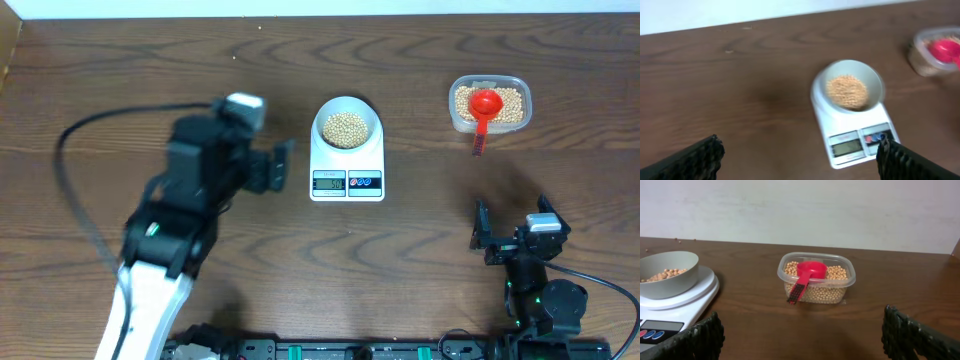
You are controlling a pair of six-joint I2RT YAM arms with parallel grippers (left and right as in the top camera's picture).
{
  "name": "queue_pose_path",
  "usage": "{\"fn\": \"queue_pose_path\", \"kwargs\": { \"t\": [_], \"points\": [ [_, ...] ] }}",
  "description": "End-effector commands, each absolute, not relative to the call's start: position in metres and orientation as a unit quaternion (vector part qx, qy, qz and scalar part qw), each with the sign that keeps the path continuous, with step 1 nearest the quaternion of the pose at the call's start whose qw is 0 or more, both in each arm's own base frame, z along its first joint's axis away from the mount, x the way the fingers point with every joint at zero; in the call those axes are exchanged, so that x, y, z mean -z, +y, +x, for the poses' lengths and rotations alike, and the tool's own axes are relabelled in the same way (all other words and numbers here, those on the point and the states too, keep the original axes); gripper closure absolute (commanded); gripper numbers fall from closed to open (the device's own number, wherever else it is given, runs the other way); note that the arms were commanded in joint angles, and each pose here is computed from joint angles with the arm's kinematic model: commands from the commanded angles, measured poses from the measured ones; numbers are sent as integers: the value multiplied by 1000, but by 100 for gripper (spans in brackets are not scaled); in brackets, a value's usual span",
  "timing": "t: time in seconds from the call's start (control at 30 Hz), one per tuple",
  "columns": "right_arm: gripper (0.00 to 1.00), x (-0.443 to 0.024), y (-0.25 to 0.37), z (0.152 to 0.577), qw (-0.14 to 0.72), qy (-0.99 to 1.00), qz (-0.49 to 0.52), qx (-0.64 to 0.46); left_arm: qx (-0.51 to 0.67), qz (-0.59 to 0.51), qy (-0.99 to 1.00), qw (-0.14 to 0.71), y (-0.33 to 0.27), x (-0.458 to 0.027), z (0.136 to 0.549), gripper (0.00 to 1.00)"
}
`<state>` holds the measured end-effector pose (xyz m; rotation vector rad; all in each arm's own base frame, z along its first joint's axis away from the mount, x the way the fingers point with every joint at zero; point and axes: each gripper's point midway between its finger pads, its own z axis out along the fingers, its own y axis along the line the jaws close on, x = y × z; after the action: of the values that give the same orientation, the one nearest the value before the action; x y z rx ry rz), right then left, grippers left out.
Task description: Scoop item into bowl and weigh 50g on scale
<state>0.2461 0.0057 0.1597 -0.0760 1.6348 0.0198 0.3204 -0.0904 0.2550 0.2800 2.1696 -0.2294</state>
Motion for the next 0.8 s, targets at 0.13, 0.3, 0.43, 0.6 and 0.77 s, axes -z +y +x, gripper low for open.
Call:
{"fn": "queue_pose_path", "kwargs": {
  "t": [0.13, 0.3, 0.43, 0.6, 0.77],
  "points": [
    [1, -159, 6, 246, 684, 729, -34, -8, 70, 39, 839, 539, -36, -258, 285, 0],
    [1, -159, 6, 246, 684, 729, -34, -8, 48, 13, 813, 580, -16, -239, 267, 0],
    [1, -159, 6, 246, 684, 729, -34, -8, 32, -2, 785, 618, -5, -223, 260, 0],
    [1, -159, 6, 246, 684, 729, -34, -8, 19, -10, 758, 652, 1, -203, 252, 0],
    [1, -159, 6, 246, 684, 729, -34, -8, 3, -18, 750, 661, 7, -183, 246, 0]
  ]
}}
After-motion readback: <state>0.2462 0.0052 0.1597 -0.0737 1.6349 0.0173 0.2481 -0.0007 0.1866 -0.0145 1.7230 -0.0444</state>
